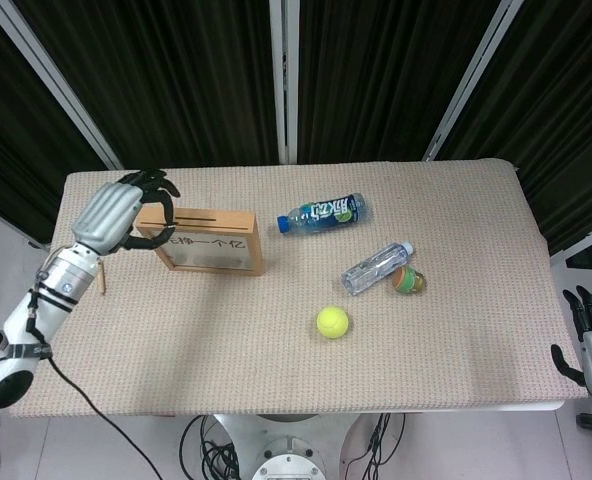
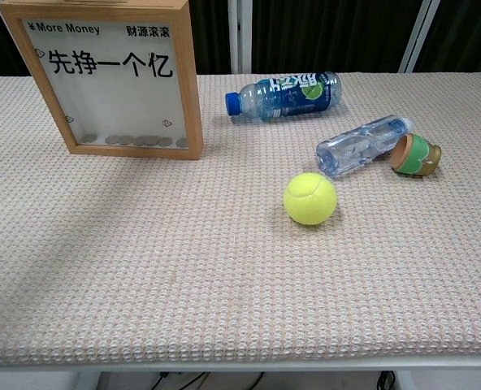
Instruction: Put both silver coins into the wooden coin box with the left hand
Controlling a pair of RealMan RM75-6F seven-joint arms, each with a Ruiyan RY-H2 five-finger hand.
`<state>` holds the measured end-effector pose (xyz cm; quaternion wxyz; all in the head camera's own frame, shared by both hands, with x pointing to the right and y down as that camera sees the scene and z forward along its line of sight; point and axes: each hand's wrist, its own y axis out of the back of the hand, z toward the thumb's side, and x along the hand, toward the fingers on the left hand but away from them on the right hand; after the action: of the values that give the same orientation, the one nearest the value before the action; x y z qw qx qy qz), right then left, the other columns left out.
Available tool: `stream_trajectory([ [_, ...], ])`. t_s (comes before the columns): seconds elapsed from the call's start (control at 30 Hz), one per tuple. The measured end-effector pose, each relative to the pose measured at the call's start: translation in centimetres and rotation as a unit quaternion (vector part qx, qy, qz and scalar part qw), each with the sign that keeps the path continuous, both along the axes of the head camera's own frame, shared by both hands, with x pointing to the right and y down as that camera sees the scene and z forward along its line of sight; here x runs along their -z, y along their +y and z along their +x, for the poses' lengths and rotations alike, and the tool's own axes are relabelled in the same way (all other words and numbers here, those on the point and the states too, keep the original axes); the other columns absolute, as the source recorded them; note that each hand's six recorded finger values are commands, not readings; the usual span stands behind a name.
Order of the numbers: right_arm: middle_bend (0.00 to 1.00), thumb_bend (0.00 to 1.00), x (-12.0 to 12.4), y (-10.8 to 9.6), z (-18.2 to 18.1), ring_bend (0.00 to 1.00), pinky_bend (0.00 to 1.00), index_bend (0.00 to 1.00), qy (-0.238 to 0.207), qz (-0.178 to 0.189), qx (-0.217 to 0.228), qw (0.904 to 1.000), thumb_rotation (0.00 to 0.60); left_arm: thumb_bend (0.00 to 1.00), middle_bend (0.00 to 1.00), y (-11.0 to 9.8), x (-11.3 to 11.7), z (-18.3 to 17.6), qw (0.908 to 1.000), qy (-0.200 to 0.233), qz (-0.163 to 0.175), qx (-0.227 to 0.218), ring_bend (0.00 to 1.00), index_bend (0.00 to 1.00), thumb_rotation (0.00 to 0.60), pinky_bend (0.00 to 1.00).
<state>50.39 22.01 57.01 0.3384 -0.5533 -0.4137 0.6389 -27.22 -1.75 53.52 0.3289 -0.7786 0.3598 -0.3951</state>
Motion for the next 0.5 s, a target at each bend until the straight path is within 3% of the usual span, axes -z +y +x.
stream_trajectory([
  [0.2, 0.00, 0.33, -0.1, 0.0, 0.3, 0.00, 0.00, 0.00, 0.000, 0.000, -0.005, 1.0000, 0.600, 0.41, 0.31, -2.1, -0.7, 1.5, 0.9990, -0.034, -0.018, -0.022, 0.14, 0.62, 0.600, 0.22],
  [0.5, 0.00, 0.33, 0.1, -0.6, -0.2, 0.00, 0.00, 0.00, 0.001, 0.005, 0.001, 1.0000, 0.600, 0.41, 0.30, -3.0, -2.6, 1.7, 0.9953, -0.080, -0.045, -0.032, 0.13, 0.60, 0.600, 0.22],
])
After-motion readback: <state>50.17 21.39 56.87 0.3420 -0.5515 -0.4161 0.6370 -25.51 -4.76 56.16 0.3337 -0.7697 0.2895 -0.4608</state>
